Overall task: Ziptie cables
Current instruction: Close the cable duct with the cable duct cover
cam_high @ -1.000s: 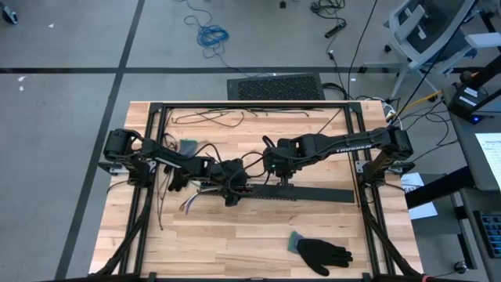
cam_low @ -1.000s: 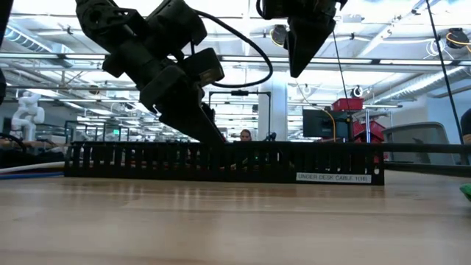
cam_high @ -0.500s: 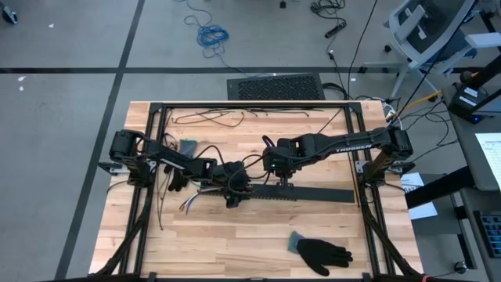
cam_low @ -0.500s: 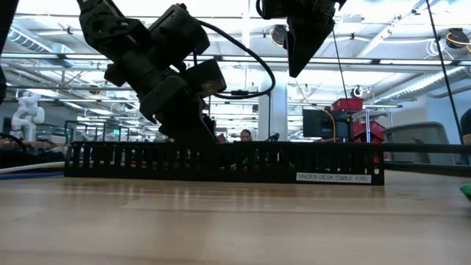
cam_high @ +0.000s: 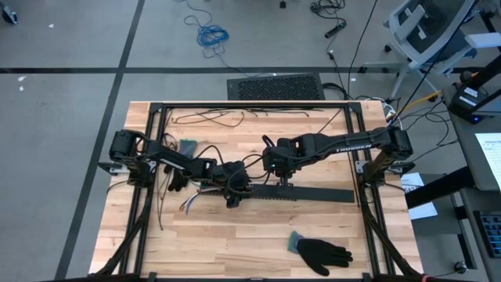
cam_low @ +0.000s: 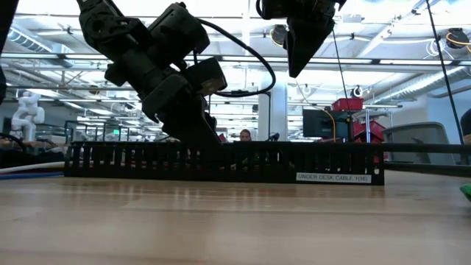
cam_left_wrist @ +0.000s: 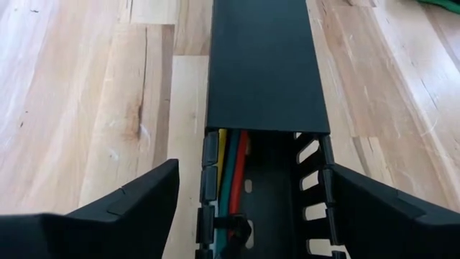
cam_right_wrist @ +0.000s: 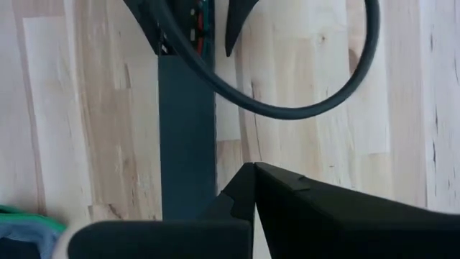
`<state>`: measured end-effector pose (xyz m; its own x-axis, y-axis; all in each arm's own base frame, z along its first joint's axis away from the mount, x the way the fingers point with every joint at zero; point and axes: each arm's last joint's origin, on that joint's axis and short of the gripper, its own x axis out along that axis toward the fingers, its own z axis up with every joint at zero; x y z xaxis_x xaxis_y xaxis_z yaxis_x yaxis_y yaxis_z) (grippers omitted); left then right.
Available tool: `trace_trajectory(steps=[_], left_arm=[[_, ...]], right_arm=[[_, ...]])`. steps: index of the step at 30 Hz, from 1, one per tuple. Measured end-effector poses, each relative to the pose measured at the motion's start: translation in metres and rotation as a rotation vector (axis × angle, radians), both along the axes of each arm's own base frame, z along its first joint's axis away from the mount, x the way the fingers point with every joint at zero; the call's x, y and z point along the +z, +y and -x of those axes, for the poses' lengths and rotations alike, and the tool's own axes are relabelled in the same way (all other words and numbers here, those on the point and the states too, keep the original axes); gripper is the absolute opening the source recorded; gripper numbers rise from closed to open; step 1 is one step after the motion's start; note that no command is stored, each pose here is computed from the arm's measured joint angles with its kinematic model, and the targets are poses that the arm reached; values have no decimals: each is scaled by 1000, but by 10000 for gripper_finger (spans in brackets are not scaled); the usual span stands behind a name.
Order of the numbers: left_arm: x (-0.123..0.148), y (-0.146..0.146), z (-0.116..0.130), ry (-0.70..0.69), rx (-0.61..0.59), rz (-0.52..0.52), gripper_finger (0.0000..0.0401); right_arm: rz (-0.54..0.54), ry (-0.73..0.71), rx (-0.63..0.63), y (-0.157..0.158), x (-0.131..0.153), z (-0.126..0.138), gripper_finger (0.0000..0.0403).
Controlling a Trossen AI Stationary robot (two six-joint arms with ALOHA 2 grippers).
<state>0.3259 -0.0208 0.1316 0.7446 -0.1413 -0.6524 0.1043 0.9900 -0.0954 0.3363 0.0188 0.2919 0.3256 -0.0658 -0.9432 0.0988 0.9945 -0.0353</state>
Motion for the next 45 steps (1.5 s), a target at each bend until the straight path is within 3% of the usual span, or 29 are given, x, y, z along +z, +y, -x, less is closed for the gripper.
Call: trace_trajectory(steps=[10, 37, 45], left_arm=[[0, 0, 0, -1, 3, -5, 278], [0, 1, 0, -4, 20, -55, 274], [0, 1, 0, -4, 24, -49, 231]], right_arm=[[21, -7, -26, -7, 0, -1, 0], [21, -35, -19, -7, 1, -4, 0], [17, -33, -17, -7, 1, -3, 0]])
